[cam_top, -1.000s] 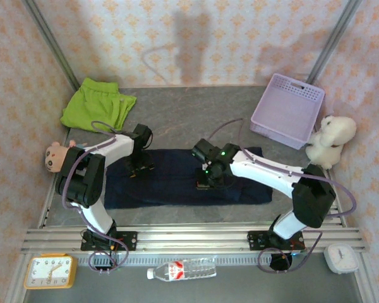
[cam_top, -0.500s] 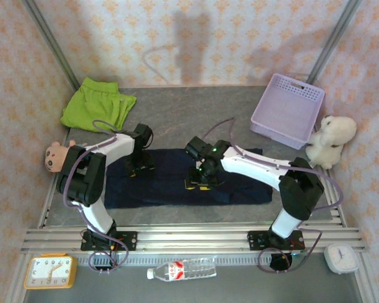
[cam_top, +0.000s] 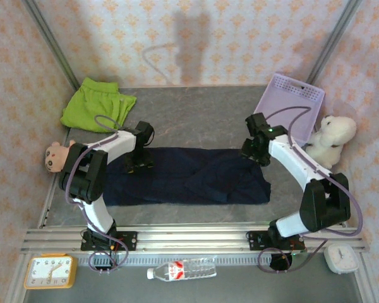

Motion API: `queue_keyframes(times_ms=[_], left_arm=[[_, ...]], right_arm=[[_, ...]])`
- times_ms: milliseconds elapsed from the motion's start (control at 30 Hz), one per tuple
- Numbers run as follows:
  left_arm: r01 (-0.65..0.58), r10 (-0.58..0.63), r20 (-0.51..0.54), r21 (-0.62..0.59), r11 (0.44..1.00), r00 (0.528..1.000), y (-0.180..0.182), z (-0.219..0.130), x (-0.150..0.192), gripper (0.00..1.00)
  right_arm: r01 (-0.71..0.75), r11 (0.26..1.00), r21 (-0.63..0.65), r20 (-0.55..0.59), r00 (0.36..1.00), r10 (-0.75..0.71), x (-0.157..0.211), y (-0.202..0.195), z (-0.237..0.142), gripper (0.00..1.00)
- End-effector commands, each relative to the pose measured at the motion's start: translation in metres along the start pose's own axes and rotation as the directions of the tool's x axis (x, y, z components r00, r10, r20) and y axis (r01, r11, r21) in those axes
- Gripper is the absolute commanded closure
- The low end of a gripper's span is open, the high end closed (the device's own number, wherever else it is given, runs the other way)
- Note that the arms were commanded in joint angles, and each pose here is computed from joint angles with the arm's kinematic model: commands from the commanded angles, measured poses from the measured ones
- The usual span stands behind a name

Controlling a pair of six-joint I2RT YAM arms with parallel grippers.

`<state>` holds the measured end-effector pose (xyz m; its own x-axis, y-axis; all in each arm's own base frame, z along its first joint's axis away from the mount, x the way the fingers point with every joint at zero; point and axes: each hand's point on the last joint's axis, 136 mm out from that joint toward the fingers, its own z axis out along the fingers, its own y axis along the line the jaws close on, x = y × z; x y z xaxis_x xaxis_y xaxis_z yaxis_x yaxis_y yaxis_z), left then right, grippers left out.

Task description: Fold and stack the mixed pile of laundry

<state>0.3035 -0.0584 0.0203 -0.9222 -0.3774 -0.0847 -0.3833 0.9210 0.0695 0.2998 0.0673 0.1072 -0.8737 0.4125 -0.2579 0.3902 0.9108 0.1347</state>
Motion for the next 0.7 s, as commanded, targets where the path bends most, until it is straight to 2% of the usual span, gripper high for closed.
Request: queue_keyframes(times_ms=[0,133,300,567,600,667], left_arm=[[-0.041,0.039,-0.017,-0.097,0.994,0.999,0.013,0.006,0.002,0.31],[-0.041,0.038,-0.025,-0.106,0.994,0.999,0.013,0.009,0.001,0.31],[-0.030,0.028,-0.022,-0.111,0.993,0.999,0.014,0.011,0.001,0.31],[-0.020,0.016,-0.034,-0.119,0.993,0.999,0.016,0.016,0.005,0.31],[-0.018,0.014,-0.035,-0.120,0.993,0.999,0.016,0.017,0.006,0.31],[-0.016,0.012,-0.034,-0.121,0.993,0.999,0.016,0.017,0.005,0.31]], right_arm=[[-0.006,0.999,-0.040,0.060,0.998,0.009,-0.024,-0.003,0.012,0.46],[-0.047,0.995,-0.085,0.020,0.999,0.049,-0.031,0.003,0.035,0.46],[-0.067,0.996,-0.059,0.003,0.998,0.067,-0.034,-0.002,0.058,0.51],[-0.058,0.998,-0.012,-0.009,0.998,0.057,-0.022,-0.016,0.065,0.48],[-0.057,0.998,-0.008,-0.001,0.998,0.057,-0.022,-0.018,0.065,0.51],[-0.066,0.998,0.016,0.019,0.998,0.065,-0.026,-0.024,0.064,0.70]])
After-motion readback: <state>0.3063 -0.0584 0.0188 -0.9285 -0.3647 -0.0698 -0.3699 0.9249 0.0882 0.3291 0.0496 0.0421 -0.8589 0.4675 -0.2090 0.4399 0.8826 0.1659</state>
